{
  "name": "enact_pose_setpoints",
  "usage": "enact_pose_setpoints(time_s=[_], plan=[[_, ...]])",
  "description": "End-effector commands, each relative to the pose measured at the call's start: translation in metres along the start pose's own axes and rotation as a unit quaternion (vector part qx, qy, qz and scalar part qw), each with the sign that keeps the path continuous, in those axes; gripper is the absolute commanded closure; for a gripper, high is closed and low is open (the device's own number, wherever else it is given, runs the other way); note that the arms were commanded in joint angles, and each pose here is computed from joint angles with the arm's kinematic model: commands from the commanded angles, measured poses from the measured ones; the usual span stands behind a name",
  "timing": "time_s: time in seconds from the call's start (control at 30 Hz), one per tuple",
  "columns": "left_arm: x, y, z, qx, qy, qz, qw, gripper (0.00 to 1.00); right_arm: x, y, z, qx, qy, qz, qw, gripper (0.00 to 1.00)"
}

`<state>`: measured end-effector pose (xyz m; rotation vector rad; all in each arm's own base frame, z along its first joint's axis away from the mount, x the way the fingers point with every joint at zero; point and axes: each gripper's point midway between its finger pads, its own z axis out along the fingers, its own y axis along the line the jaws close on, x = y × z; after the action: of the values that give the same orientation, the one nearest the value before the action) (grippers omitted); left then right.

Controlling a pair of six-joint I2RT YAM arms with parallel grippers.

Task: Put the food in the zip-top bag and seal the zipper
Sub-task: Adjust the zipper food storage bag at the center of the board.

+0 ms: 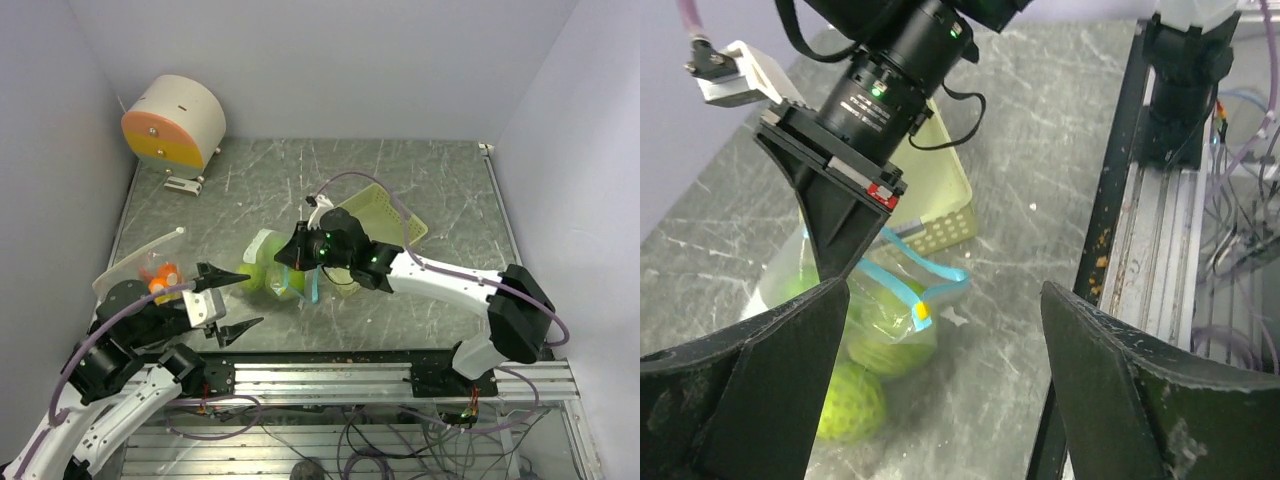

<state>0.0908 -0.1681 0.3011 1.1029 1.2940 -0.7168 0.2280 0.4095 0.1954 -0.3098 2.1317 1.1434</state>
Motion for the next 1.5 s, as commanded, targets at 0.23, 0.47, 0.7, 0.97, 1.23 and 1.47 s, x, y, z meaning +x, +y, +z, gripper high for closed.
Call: enact_pose_setpoints(time_s=[0.23,0.47,0.7,0.97,1.23,1.47], plan=[[0.034,0.021,0.039,0.024,0.083,0.021,0.996,0.05,-0.066,0.042,-0.015,-0.161,-0.011,0.027,0.986,1.00],[0.049,0.038,0.055,0.000,0.089,0.042,0.995,0.04,-0.109,0.074,-0.042,-0.217,-0.016,0.011,0.976,1.00],[0.054,0.082,0.062,-0.099,0.095,0.097,0.986,0.00,-0.124,0.096,-0.061,-0.252,-0.017,0.000,0.968,1.00],[0.015,0.104,0.054,-0.173,0.010,0.142,0.975,0.01,-0.129,0.104,-0.075,-0.256,-0.023,-0.019,0.966,1.00],[0.015,0.082,0.070,-0.101,-0.012,0.155,0.983,0.01,-0.131,0.109,-0.080,-0.263,-0.022,-0.019,0.964,1.00],[0.020,0.076,0.076,-0.078,-0.007,0.150,0.986,0.15,-0.133,0.111,-0.084,-0.266,-0.021,-0.019,0.963,1.00]])
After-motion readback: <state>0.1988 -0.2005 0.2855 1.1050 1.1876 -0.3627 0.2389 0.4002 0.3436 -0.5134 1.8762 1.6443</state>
